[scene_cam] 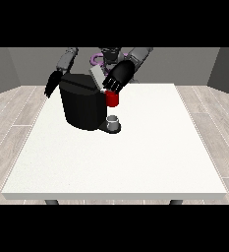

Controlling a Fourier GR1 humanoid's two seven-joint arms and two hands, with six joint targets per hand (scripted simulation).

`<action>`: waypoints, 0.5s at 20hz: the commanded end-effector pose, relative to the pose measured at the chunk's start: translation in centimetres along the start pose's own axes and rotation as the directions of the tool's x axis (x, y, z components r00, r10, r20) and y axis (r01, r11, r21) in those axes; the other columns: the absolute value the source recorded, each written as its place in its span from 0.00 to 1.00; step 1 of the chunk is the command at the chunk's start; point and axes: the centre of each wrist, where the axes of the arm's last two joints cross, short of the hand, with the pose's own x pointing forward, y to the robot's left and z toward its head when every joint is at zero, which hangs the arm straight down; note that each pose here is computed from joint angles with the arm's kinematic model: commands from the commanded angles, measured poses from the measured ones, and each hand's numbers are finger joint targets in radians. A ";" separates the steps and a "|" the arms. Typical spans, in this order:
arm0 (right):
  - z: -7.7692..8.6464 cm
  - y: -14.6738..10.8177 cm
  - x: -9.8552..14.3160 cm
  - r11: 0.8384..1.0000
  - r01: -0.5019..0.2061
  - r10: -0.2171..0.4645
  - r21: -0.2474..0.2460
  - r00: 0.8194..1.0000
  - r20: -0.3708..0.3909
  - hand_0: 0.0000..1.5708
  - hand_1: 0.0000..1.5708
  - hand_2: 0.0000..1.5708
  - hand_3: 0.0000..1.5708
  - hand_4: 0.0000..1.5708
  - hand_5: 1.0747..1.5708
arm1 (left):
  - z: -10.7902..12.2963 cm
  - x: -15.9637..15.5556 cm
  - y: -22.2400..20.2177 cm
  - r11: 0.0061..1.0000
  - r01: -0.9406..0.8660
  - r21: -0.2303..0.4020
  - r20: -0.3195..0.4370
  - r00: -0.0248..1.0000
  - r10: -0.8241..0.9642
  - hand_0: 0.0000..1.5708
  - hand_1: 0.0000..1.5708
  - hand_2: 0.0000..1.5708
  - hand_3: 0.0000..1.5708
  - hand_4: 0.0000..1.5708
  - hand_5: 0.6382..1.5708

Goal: Insert the coffee pod into the coffee machine and close the lid

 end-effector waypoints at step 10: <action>0.1 -0.5 -0.4 1.000 0.016 -0.016 -0.017 1.000 -0.019 0.00 0.00 0.00 0.00 0.00 1.00 | 0.5 -0.8 0.0 0.986 0.161 0.043 0.010 0.987 -0.162 0.77 0.77 0.78 0.70 0.00 1.00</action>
